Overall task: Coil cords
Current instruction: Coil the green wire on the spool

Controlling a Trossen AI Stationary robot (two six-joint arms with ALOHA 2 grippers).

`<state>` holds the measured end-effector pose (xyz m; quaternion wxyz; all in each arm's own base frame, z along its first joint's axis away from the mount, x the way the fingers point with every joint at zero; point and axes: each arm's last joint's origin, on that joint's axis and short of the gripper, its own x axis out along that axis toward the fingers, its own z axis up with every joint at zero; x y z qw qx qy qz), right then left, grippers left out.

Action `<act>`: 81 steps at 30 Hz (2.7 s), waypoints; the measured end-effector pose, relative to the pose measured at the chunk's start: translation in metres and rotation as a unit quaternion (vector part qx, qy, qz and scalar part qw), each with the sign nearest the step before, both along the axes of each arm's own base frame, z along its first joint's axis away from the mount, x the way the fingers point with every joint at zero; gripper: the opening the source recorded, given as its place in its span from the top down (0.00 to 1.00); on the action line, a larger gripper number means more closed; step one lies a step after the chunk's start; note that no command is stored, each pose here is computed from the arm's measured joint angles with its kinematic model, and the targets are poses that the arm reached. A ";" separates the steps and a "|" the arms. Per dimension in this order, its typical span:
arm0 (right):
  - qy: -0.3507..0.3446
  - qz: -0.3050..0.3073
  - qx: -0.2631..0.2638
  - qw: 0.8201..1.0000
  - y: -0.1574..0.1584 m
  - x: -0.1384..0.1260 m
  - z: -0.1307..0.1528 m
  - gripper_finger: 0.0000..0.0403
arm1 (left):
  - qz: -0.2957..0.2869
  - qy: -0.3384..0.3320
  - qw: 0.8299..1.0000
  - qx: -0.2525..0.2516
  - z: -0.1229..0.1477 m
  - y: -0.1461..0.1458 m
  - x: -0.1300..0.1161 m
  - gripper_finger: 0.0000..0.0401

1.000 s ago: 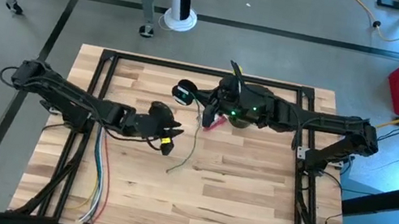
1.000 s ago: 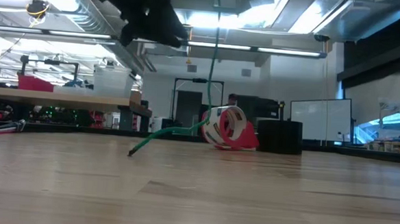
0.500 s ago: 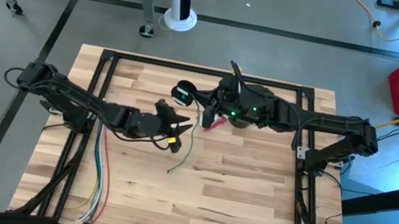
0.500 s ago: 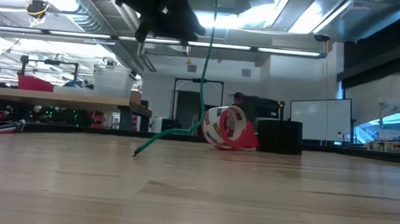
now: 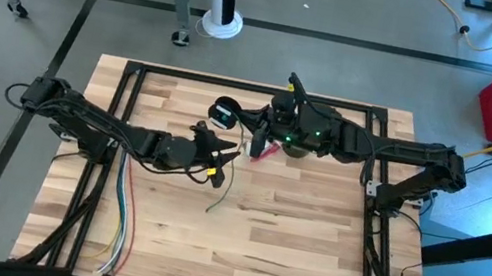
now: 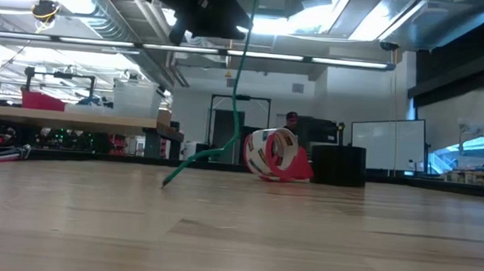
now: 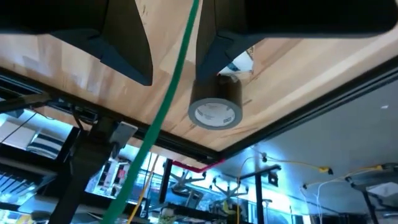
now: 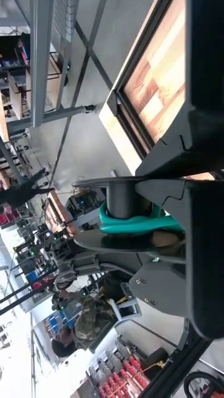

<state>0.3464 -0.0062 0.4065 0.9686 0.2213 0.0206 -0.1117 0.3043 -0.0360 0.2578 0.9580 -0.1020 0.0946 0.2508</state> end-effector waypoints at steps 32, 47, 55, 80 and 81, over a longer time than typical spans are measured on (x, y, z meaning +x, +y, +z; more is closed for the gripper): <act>-0.046 0.031 0.005 0.998 0.002 0.001 0.009 0.99 | 0.006 -0.001 1.000 -0.002 0.000 0.003 0.001 0.89; 0.039 0.030 0.008 0.999 0.002 0.000 -0.008 0.99 | 0.056 0.077 0.995 -0.040 -0.017 -0.001 -0.015 0.99; 0.102 0.019 0.008 0.995 0.001 -0.003 -0.020 0.99 | 0.102 0.109 0.988 -0.030 -0.006 -0.003 -0.045 1.00; 0.189 0.055 0.061 0.978 0.004 0.019 -0.060 0.99 | 0.155 0.034 0.987 -0.030 0.044 0.022 -0.095 1.00; 0.193 0.055 0.061 0.978 0.004 0.021 -0.063 0.99 | 0.150 0.027 0.988 -0.027 0.046 0.022 -0.094 1.00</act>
